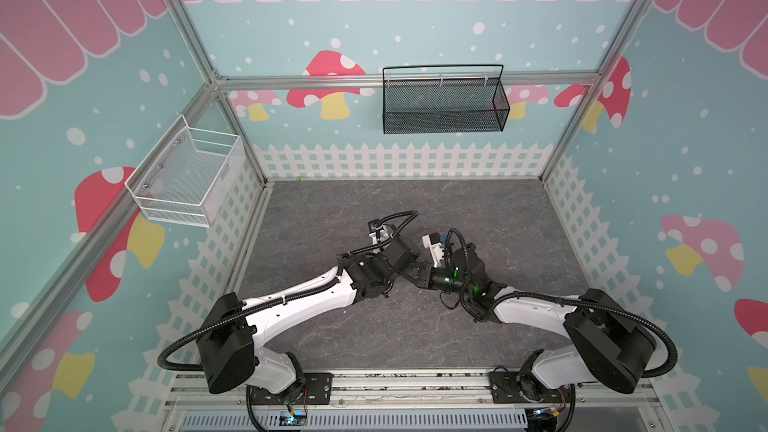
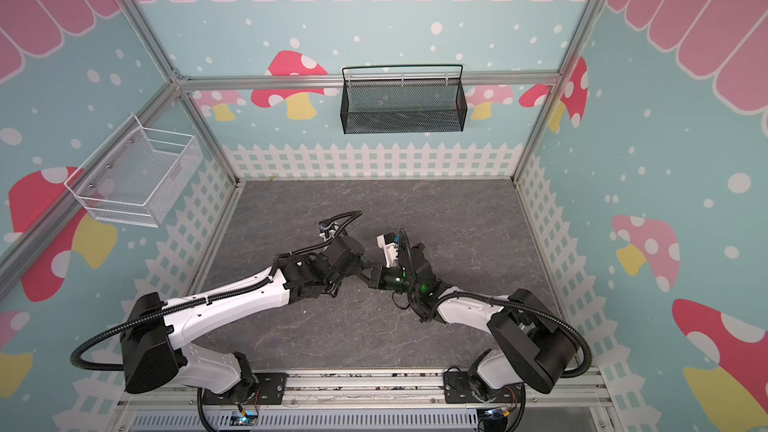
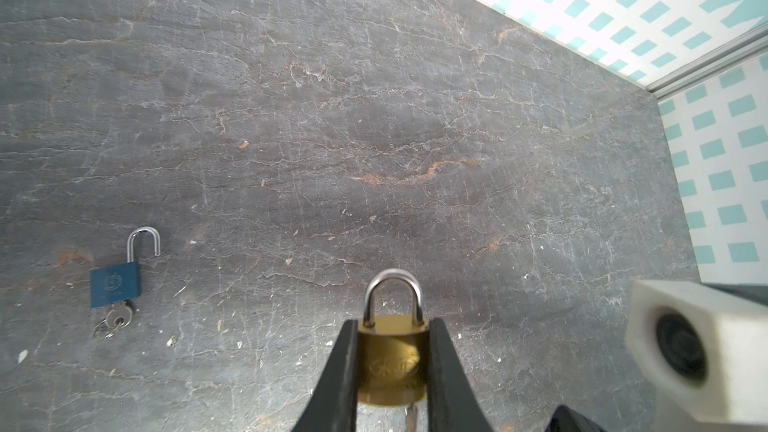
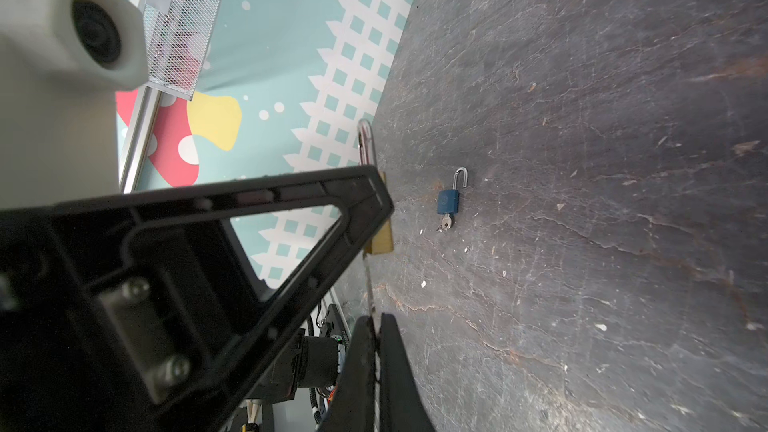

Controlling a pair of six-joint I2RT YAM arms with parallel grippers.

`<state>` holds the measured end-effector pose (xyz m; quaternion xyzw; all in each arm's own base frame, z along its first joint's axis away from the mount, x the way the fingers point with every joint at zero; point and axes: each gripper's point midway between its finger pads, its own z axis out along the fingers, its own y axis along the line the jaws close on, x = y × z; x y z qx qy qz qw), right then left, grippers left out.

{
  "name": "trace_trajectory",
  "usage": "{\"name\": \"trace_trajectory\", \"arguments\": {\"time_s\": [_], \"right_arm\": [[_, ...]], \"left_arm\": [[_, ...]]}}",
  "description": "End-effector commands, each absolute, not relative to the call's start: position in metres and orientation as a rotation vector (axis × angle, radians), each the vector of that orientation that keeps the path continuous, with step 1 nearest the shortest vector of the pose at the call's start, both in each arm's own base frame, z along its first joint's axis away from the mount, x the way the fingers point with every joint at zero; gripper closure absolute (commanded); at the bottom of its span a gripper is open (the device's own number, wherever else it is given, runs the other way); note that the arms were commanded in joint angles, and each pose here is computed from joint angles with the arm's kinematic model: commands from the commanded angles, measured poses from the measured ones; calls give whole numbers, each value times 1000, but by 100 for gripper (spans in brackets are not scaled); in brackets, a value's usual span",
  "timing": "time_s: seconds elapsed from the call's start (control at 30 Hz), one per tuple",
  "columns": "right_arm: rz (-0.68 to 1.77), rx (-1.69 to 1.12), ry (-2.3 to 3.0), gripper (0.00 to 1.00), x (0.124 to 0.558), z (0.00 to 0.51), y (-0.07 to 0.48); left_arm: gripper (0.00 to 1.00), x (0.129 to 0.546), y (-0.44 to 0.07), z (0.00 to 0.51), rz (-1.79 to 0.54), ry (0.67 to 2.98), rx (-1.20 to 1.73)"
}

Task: Unlock with the key

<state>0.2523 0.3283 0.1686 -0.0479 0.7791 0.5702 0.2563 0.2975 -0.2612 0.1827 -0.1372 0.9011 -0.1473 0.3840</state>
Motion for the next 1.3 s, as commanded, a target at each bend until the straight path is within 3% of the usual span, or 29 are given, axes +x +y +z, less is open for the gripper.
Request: {"name": "trace_trajectory", "arguments": {"time_s": [0.0,1.27], "right_arm": [[1578,-139,2040,100,260,188,334],[1451,-192,2112,100,262,173,337]], "left_arm": [[100,295,-266,198,-428,2275,-368],[100,295,-253,199,-413,2246,-403]]}}
